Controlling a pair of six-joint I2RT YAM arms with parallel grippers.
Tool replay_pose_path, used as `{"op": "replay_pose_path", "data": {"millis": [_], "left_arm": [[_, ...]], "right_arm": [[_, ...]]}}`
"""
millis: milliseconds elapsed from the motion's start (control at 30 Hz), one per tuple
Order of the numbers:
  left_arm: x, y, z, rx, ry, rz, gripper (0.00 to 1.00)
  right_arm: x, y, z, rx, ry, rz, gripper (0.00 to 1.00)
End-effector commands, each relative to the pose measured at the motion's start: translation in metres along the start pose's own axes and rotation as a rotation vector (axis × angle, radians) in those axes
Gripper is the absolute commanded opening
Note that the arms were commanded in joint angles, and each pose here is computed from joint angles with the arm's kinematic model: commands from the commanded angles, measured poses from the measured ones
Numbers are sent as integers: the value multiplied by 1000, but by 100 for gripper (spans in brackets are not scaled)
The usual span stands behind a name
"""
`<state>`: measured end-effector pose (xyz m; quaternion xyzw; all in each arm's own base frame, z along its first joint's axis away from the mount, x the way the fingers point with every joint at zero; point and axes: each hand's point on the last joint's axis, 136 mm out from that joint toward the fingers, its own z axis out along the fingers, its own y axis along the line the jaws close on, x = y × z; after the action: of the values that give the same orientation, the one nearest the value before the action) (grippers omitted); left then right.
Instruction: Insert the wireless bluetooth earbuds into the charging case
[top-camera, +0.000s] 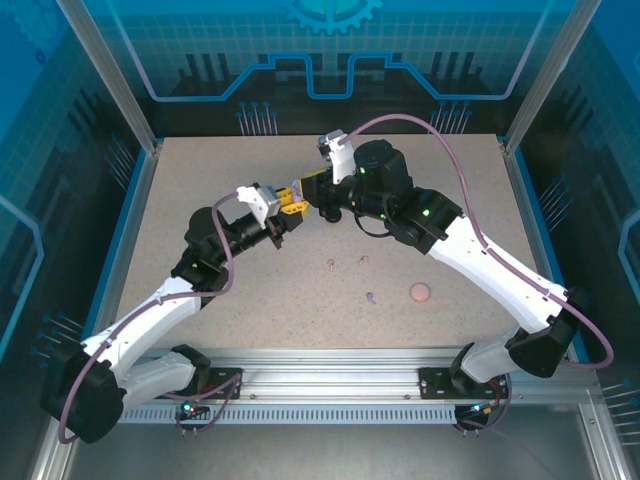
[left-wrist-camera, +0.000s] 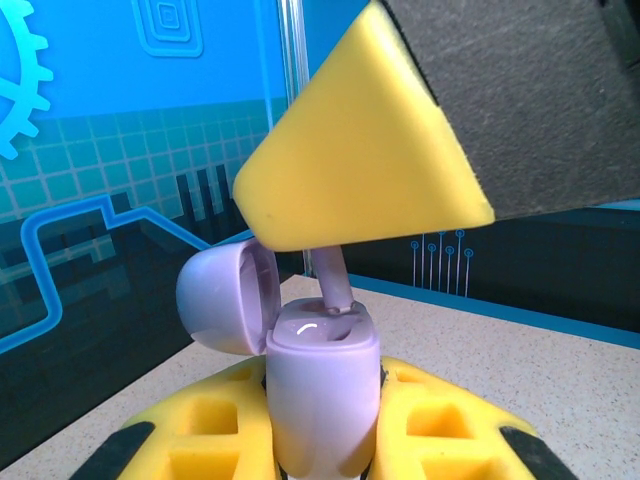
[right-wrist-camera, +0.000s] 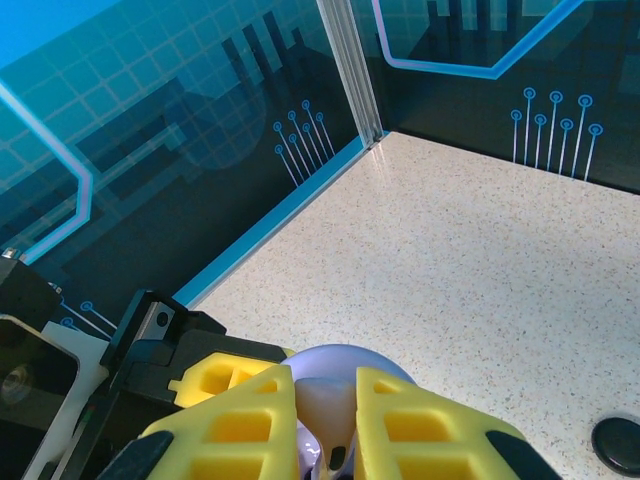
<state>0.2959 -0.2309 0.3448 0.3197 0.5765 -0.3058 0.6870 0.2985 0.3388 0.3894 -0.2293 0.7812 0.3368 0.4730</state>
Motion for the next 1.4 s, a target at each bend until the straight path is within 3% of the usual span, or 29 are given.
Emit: {"op": "replay_pose_path", "data": {"millis": [0,733,933,1033,1167,1367], "left_arm": [[-34,-6,-1,21,-82,46,0],[-32,-3,0,9,-75,43,0],[-30,-3,1,8,-70,40,0],[-28,-3,1,7,-66,38,0],[-25,-2,1,4,-65,31,0],[-23,-1,0,-7,-66,28,0]], "right_arm": [[9,-2,5,-8,21,0,16],[31,17,9,-59,89,-64,15],[30,21,11,-61,99,-83,20],[21,22,8,-54,84,-82,32],[-11,22,-7,-41,20,-61,59],[-58,13,-43,-19,-90,9,71]]}}
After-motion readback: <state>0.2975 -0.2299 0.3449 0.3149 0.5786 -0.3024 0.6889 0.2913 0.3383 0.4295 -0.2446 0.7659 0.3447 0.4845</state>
